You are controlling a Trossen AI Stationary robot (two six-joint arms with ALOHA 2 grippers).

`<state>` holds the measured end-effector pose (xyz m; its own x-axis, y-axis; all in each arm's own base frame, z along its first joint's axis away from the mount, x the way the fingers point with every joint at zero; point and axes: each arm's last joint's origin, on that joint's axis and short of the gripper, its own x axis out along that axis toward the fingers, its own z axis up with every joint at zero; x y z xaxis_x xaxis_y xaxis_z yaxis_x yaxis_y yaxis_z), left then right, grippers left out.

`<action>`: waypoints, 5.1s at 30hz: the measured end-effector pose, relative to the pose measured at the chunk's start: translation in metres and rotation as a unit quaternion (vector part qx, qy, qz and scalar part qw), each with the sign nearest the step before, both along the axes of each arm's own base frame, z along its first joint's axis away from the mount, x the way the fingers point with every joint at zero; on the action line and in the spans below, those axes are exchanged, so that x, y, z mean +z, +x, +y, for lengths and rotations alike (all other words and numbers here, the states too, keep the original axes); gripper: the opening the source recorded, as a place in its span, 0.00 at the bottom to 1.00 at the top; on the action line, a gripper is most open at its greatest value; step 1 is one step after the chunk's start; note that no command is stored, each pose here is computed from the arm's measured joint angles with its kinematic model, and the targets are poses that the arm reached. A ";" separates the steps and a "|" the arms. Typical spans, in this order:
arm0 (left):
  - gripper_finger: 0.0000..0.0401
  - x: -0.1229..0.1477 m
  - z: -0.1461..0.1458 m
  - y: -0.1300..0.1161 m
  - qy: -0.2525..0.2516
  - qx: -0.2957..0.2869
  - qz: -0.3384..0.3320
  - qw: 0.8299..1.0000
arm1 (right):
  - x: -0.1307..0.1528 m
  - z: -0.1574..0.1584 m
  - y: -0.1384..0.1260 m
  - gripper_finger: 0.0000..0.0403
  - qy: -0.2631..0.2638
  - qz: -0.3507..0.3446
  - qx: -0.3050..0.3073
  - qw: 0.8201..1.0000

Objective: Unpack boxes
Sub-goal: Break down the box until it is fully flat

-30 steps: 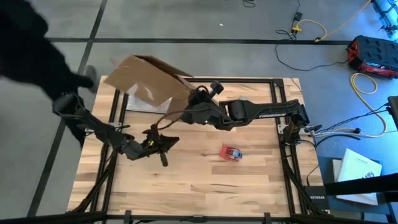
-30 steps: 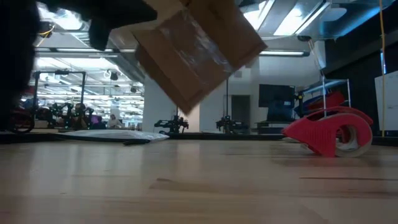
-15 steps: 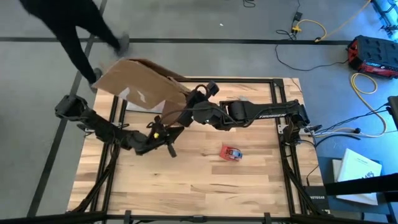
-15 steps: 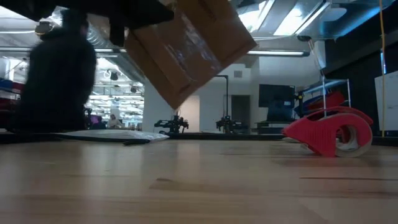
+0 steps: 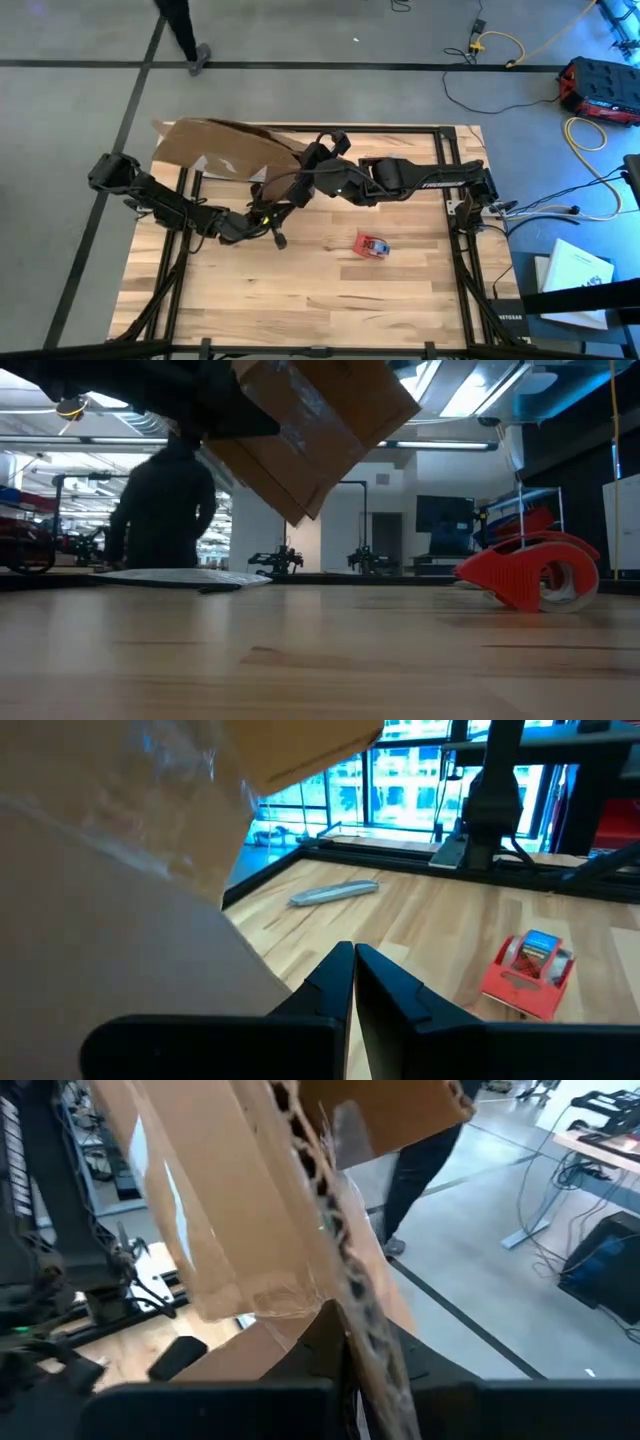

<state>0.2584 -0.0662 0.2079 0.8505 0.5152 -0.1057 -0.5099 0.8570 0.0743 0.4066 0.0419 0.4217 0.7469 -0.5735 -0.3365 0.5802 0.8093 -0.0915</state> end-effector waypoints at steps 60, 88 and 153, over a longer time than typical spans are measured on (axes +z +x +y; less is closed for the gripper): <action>0.00 -0.016 0.006 -0.007 0.004 0.071 0.059 0.996 | -0.008 0.032 -0.017 0.00 0.245 0.075 0.169 0.952; 0.00 -0.073 -0.005 -0.066 -0.088 0.009 0.401 0.912 | -0.114 0.035 -0.014 0.00 0.193 0.329 0.191 0.904; 0.00 -0.026 -0.061 -0.049 -0.348 -0.299 0.207 0.864 | -0.155 0.034 -0.053 0.79 0.022 0.550 0.143 0.823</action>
